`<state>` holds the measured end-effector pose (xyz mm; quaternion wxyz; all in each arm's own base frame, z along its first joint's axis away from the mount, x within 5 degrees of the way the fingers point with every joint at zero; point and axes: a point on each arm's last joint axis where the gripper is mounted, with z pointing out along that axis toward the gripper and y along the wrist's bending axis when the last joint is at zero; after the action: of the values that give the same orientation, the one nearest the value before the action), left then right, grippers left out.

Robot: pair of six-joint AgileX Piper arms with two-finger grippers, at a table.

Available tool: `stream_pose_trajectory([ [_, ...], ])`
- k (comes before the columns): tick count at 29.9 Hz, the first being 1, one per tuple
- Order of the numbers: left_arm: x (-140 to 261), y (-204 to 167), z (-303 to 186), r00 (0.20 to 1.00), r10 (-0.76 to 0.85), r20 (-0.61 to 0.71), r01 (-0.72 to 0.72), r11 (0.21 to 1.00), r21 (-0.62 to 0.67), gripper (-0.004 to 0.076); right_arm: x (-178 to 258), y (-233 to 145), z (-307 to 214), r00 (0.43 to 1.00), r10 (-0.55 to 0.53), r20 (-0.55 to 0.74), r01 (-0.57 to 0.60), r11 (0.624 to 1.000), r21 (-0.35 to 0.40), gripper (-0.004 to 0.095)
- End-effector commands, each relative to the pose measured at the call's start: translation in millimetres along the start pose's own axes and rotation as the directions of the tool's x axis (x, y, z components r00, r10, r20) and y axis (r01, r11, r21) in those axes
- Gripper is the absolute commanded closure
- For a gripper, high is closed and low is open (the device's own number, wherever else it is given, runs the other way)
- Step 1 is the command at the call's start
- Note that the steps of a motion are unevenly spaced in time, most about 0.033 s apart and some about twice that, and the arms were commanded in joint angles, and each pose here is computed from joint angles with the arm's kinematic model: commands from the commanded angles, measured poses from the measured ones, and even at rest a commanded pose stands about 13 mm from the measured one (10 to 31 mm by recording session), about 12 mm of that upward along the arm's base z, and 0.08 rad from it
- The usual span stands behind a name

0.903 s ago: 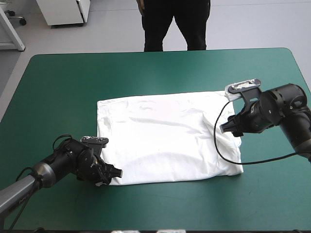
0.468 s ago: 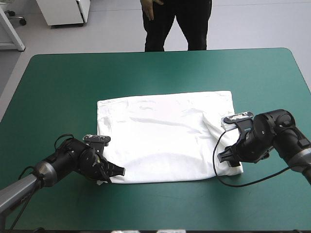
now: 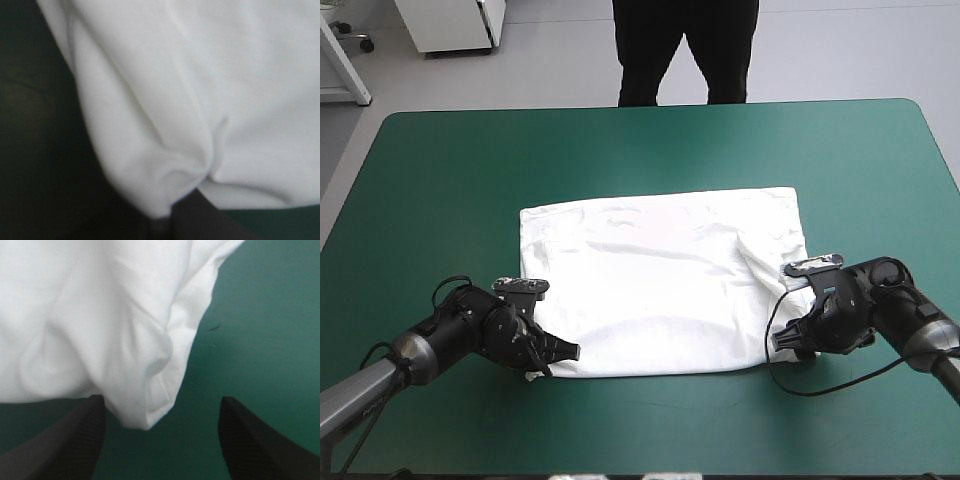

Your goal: Fold the cloth

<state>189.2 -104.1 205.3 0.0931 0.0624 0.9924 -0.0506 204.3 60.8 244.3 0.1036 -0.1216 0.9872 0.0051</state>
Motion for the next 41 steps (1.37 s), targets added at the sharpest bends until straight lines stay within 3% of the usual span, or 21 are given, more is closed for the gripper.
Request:
stream_pose_trajectory([
  [1, -5.4, 0.8, -1.9, 0.999, 0.027, 0.047, -0.026, 0.999, -0.019, 0.0733, -3.1, -1.3, 6.5, 0.999, 0.003, 0.043, -0.004, 1.0, 0.014, 0.0302],
  [8, -4.1, 1.3, -1.9, 0.999, 0.027, 0.032, -0.026, 0.999, -0.024, 0.0733, -12.9, 1.4, 38.8, 1.0, 0.009, -0.007, -0.009, 1.0, 0.002, 0.0331],
  [10, -4.1, 1.3, -1.9, 0.999, 0.027, 0.032, -0.026, 0.999, -0.024, 0.0733, -14.6, 1.9, 47.3, 0.999, 0.009, -0.035, -0.009, 1.0, 0.002, 0.0409],
  [19, -5.2, 2.6, -2.7, 0.998, 0.047, 0.043, -0.045, 0.998, -0.039, 0.0733, -14.5, 5.4, 65.0, 0.992, -0.01, -0.123, 0.007, 1.0, -0.028, 0.0926],
  [26, -7.3, 5.4, -38.3, 0.99, 0.075, 0.123, -0.068, 0.996, -0.059, 0.0733, -15.2, 4.2, 41.5, 0.991, -0.015, -0.133, 0.012, 1.0, -0.021, 0.0925],
  [36, -1.5, 8.5, -109.8, 0.956, 0.052, 0.29, -0.049, 0.999, -0.02, 0.0733, -20.6, 2.1, -45.4, 0.998, -0.008, 0.061, 0.01, 1.0, -0.029, 0.0925],
  [41, -6.9, 6.1, -145.9, 0.914, 0.038, 0.405, -0.049, 0.999, 0.019, 0.0733, -29.8, 1.9, -91.3, 0.976, 0.009, 0.219, 0.0, 0.999, -0.044, 0.0925],
])
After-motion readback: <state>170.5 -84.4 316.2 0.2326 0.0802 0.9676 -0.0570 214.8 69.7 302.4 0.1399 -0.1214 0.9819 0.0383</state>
